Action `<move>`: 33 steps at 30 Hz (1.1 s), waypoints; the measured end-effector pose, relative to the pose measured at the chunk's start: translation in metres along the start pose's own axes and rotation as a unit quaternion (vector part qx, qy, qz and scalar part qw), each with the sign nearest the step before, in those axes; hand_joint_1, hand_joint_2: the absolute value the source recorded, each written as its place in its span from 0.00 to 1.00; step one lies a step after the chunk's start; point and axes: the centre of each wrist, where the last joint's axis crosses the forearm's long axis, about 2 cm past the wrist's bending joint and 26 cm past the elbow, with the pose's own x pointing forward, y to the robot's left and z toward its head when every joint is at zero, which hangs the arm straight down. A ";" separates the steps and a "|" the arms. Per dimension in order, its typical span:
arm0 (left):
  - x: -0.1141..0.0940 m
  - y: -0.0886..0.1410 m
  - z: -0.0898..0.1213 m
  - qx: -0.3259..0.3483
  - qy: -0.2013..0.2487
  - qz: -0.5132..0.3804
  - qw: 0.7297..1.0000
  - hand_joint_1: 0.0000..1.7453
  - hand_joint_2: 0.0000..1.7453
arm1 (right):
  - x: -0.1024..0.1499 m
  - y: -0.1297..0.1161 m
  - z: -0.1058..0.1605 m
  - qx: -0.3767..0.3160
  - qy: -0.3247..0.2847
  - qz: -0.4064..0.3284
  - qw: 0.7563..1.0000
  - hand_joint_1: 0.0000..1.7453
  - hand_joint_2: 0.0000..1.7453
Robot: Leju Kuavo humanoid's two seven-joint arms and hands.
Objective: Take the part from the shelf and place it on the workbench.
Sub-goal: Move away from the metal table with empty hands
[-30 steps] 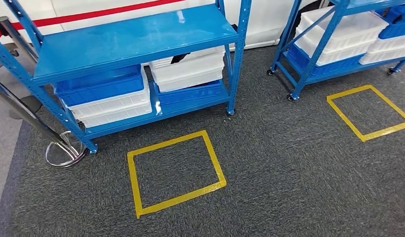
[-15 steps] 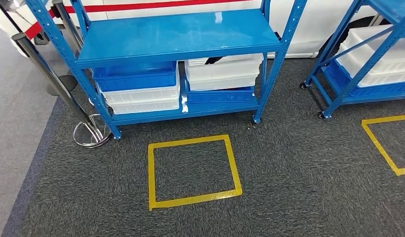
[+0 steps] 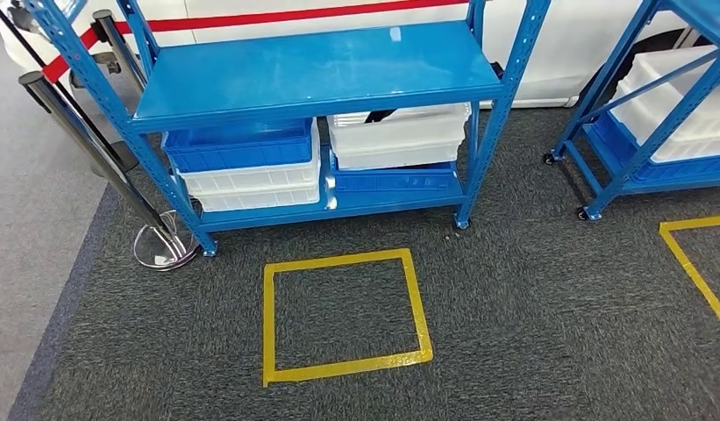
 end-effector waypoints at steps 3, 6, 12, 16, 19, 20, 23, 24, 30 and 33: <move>-0.001 0.000 0.000 -0.001 0.003 -0.001 1.000 0.00 0.00 | 0.000 0.005 0.001 0.007 0.002 -0.005 1.000 0.00 0.00; -0.001 0.000 0.000 -0.002 0.004 -0.002 1.000 0.00 0.00 | 0.003 0.006 0.001 0.010 0.000 -0.004 1.000 0.00 0.00; -0.001 -0.002 0.000 -0.001 0.004 0.004 1.000 0.00 0.00 | 0.002 0.006 0.002 0.008 0.003 -0.008 1.000 0.00 0.00; -0.002 -0.004 0.001 -0.002 0.006 0.006 1.000 0.00 0.00 | -0.005 0.004 0.004 0.005 0.011 -0.009 1.000 0.00 0.00; 0.000 -0.004 0.000 -0.003 0.005 0.005 1.000 0.00 0.00 | -0.005 0.004 0.004 0.004 0.011 -0.010 1.000 0.00 0.00; 0.001 -0.004 0.000 -0.003 0.004 0.004 1.000 0.00 0.00 | -0.004 0.005 0.003 0.004 0.010 -0.011 1.000 0.00 0.00; 0.006 -0.005 -0.003 -0.004 -0.001 0.003 1.000 0.00 0.00 | -0.002 0.005 0.003 0.003 0.008 -0.014 1.000 0.00 0.00; 0.006 -0.005 -0.003 -0.004 0.000 0.003 1.000 0.00 0.00 | -0.002 0.005 0.003 0.002 0.009 -0.014 1.000 0.00 0.00; -0.003 -0.005 0.002 -0.004 0.011 0.002 1.000 0.00 0.00 | -0.004 0.003 0.004 0.004 0.012 -0.014 1.000 0.00 0.00; -0.007 -0.005 0.004 -0.003 0.016 0.002 1.000 0.00 0.00 | -0.003 0.004 0.004 0.006 0.011 -0.014 1.000 0.00 0.00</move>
